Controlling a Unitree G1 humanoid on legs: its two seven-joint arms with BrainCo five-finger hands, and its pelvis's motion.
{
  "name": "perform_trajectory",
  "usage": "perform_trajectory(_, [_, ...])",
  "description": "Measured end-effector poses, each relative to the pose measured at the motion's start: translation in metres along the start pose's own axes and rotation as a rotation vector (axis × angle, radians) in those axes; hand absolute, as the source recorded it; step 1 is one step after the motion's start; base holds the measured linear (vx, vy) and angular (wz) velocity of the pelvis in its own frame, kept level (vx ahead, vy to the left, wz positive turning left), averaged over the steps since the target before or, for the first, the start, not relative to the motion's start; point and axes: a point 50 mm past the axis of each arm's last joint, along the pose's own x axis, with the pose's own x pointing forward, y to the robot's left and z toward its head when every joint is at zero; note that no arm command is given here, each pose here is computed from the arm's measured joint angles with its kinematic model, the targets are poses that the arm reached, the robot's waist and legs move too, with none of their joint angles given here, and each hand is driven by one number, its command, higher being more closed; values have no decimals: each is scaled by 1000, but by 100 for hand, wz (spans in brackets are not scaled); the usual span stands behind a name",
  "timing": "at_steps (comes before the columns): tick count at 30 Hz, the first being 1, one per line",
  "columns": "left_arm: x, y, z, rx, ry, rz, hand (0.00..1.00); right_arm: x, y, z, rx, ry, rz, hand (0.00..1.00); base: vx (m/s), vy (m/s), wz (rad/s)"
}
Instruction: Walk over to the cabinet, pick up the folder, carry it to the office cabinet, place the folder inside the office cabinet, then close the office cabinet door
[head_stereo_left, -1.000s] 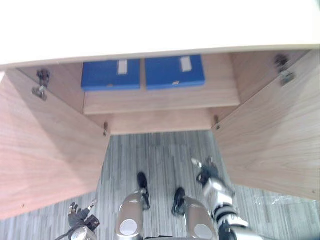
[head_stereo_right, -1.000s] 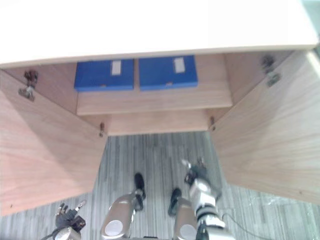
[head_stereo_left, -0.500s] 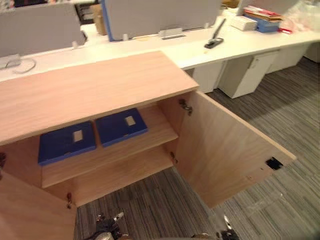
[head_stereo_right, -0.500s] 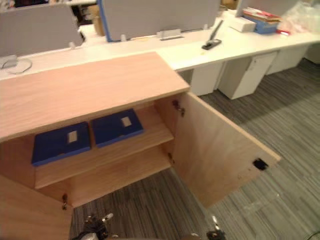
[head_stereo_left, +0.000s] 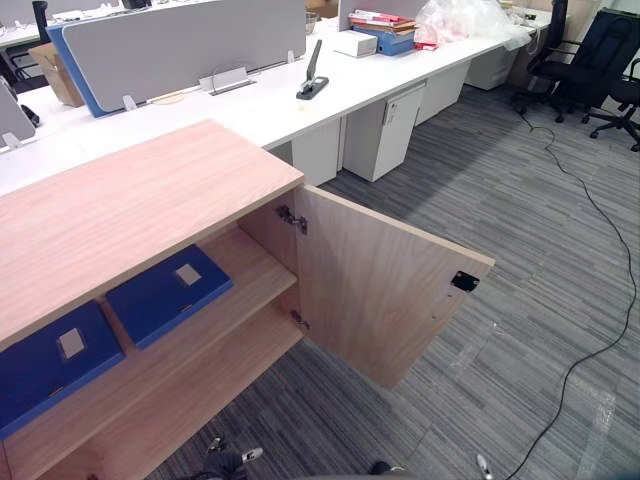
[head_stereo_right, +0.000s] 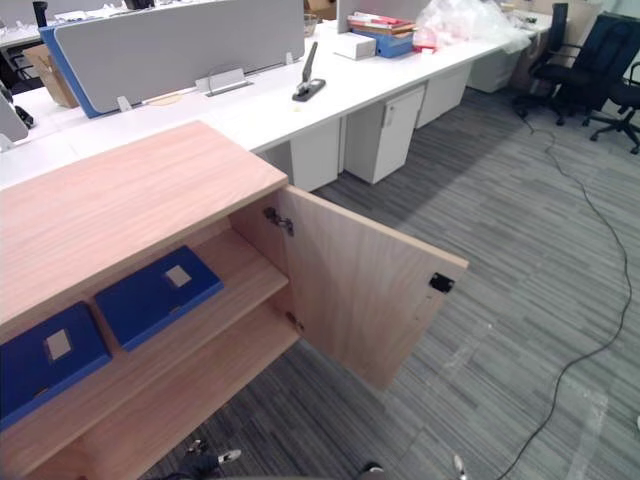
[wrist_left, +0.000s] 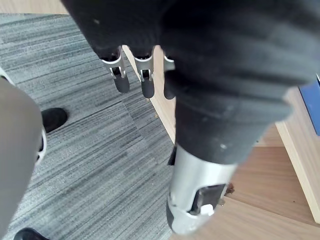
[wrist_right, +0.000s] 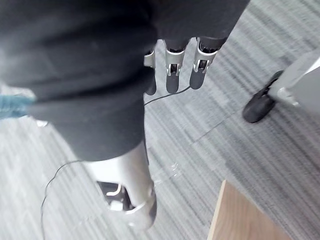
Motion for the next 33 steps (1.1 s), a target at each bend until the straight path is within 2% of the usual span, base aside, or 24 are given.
perform_trajectory(5, [0, 5, -1, 41, -6, 0, 0, -3, 62, 64, -254, -257, 194, 0, -13, 0, 0])
perform_trajectory(7, [-1, 6, 0, 52, -23, -6, 0, -13, 98, 89, -390, -393, 295, 0, -42, -3, 2])
perform_trajectory(10, [-2, 7, 1, 58, -39, -15, 0, -26, 137, 109, -514, -501, 392, 0, -44, -10, 6])
perform_trajectory(15, [-2, 10, 3, 65, -51, -18, 0, -48, 191, 121, -670, -602, 518, 0, -30, -9, 9])
perform_trajectory(20, [-2, 13, 3, 78, -59, -16, 0, -73, 237, 106, -875, -680, 655, 0, -34, -7, 4])
perform_trajectory(21, [-2, 14, 3, 78, -60, -13, 0, -74, 239, 109, -882, -688, 645, 0, -20, -5, 5])
perform_trajectory(25, [-3, 19, -1, 84, -51, -2, 0, -78, 242, 112, -1119, -771, 661, 0, -7, -10, -4])
perform_trajectory(33, [-4, 22, -1, 79, -55, 5, 0, -89, 254, 104, -1297, -825, 735, 0, -35, -27, -9])
